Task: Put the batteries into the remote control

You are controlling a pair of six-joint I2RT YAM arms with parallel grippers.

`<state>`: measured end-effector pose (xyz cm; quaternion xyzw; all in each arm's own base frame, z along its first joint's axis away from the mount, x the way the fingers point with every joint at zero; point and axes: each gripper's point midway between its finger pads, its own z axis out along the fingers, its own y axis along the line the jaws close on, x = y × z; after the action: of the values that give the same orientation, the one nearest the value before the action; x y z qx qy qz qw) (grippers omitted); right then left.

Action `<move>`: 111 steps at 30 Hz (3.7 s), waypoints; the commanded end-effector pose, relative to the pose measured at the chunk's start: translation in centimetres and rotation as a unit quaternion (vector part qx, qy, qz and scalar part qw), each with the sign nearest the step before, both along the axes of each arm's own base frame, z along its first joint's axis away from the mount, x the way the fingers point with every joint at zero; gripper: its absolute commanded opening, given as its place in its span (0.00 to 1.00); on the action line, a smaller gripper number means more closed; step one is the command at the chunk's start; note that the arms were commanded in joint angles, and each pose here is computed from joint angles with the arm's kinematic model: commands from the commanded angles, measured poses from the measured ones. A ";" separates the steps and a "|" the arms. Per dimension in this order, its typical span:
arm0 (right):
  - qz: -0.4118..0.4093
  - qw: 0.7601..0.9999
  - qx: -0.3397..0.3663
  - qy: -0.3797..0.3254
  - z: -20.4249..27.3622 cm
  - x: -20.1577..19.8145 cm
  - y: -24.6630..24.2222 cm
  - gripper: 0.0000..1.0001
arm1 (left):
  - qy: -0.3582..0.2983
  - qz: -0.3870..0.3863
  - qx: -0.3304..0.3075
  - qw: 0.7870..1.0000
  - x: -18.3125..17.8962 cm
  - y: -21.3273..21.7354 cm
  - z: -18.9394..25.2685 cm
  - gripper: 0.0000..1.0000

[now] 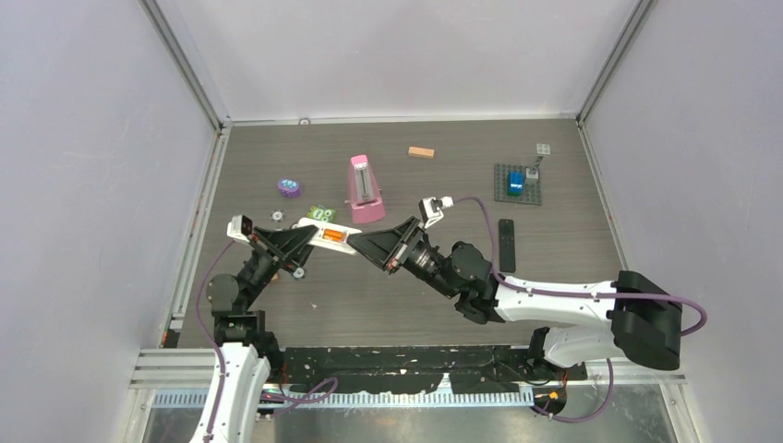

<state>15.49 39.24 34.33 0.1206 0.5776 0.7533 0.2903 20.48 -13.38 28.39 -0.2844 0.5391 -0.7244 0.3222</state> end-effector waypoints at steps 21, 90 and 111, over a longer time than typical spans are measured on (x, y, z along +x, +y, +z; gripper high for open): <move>-0.030 0.998 -0.043 0.027 -2.8 0.6 -1.9 0.36 | -0.028 0.013 0.021 0.999 -0.1 0.0 0.7 0.00; 0.321 0.539 -0.566 -0.534 -31.8 -16.4 3.0 0.08 | 0.056 0.093 0.306 0.946 4.1 2.4 -8.4 0.00; 0.009 0.631 -0.635 -0.445 -21.3 -4.3 -2.9 0.05 | 0.093 0.061 0.289 0.951 3.3 1.7 -9.7 0.00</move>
<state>7.49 37.33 7.97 -0.5491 0.7002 0.1895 0.4151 24.19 -10.94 18.26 -0.2831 0.7375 -0.4639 0.4011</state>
